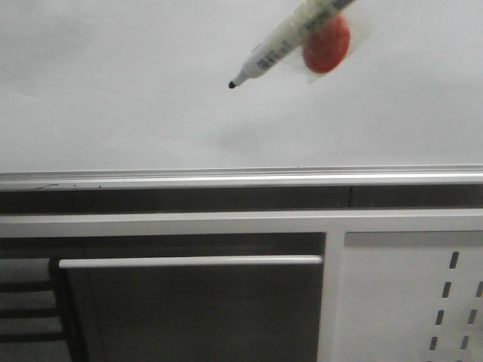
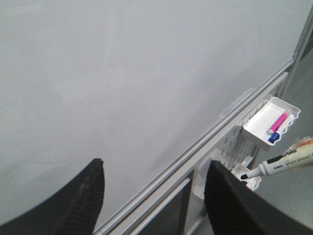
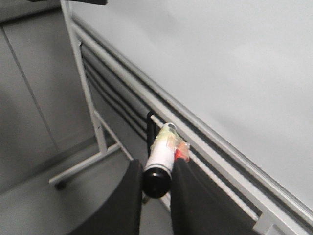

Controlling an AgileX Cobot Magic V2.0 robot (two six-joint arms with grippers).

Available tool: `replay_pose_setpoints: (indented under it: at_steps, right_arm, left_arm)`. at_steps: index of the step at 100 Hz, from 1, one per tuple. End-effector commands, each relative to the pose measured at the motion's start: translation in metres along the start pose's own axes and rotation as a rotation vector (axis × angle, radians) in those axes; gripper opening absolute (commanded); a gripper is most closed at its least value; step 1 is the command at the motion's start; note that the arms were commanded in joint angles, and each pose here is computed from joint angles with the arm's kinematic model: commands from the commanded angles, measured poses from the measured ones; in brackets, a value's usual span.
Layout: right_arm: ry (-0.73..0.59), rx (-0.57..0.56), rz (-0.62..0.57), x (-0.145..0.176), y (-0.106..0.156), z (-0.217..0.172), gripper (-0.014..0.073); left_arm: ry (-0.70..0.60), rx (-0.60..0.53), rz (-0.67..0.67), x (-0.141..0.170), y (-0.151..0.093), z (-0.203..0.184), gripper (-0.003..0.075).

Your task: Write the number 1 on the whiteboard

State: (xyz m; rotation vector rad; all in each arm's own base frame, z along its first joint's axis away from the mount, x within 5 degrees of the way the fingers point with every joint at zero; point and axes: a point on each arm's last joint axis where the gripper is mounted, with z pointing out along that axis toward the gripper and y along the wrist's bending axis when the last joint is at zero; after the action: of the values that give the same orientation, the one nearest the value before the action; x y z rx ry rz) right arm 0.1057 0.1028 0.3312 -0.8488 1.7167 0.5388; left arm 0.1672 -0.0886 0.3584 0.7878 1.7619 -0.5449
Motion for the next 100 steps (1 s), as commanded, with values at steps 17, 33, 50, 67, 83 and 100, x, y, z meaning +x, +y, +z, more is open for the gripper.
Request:
replay_pose_setpoints:
  at_steps: [17, 33, 50, 67, 83, 100]
  right_arm:
    - [-0.113, 0.039, 0.101, -0.003, -0.002, -0.004, -0.0050]
    - [-0.159, 0.078, 0.102, -0.007, -0.006, -0.005, -0.0041]
    - [-0.217, 0.137, 0.069, -0.012, -0.011, -0.007, -0.0041]
    - [-0.231, 0.175, 0.004, -0.013, -0.014, -0.005, -0.0041]
    - [-0.201, 0.178, 0.004, -0.011, -0.016, 0.004, -0.0041]
    - [-0.193, 0.192, 0.007, -0.010, -0.019, 0.011, -0.0041]
  left_arm:
    - [-0.113, -0.060, -0.025, -0.017, -0.001, -0.016, 0.0257]
    - [-0.138, -0.066, -0.019, -0.020, -0.005, -0.023, 0.0005]
    - [-0.201, -0.161, -0.036, -0.014, -0.006, -0.035, -0.0020]
    - [-0.268, -0.278, -0.107, 0.004, -0.005, -0.046, -0.0020]
    - [-0.275, -0.308, -0.119, 0.015, -0.006, -0.050, -0.0020]
    - [-0.275, -0.313, -0.123, 0.016, -0.006, -0.050, -0.0020]
